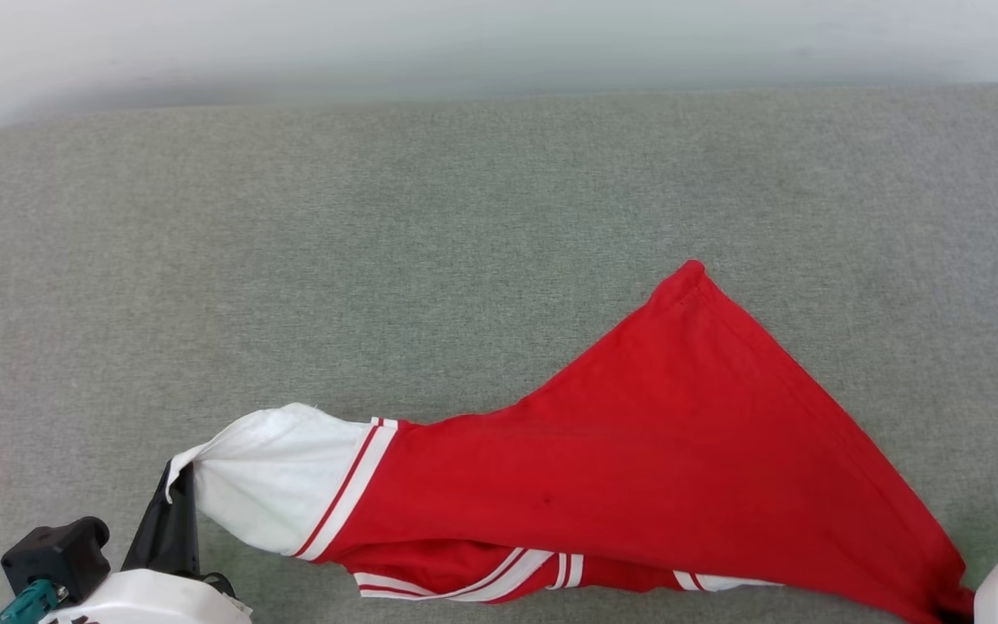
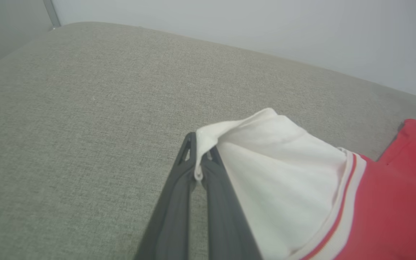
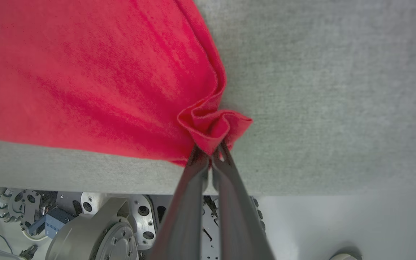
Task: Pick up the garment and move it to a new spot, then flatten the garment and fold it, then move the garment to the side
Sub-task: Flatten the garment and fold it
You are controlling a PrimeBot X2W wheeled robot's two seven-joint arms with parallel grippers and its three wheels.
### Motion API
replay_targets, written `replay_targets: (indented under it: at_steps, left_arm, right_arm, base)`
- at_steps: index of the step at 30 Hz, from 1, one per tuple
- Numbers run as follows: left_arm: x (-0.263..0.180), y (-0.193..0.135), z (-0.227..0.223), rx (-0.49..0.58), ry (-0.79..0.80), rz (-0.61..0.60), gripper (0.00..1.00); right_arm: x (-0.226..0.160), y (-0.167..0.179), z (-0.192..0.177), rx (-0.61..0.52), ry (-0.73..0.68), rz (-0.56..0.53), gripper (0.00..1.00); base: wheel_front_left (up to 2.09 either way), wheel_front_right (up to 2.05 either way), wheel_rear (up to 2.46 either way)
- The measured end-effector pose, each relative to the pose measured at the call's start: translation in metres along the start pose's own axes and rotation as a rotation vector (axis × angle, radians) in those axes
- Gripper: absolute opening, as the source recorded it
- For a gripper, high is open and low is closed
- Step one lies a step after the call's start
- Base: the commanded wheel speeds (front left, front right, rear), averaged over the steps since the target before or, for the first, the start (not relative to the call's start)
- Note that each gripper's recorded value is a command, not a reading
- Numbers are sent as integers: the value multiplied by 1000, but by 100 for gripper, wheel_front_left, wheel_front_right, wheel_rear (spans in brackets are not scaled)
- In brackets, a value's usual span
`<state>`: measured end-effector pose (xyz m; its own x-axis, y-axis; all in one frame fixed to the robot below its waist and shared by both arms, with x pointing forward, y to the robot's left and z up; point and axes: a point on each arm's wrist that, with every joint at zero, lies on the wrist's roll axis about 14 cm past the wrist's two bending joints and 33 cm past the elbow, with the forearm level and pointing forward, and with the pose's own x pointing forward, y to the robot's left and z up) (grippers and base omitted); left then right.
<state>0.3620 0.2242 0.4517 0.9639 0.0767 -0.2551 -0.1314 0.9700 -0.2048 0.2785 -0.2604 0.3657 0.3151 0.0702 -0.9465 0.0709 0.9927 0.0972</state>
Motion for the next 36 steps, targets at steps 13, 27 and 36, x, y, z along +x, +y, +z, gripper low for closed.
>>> replay_targets:
  at_steps: [13,27,36]
  left_arm:
    - [20,-18,-1,14,20,-58,0]
    - [50,-36,10,16,-33,-122,0]
    - [56,-29,6,4,-45,-101,0]
  right_arm:
    - [-28,10,143,51,-671,3,100]
    - [34,112,205,-231,-334,197,100]
    - [69,156,201,-400,-84,215,100]
  base:
    - [0,0,0]
    - [0,0,0]
    - [0,0,0]
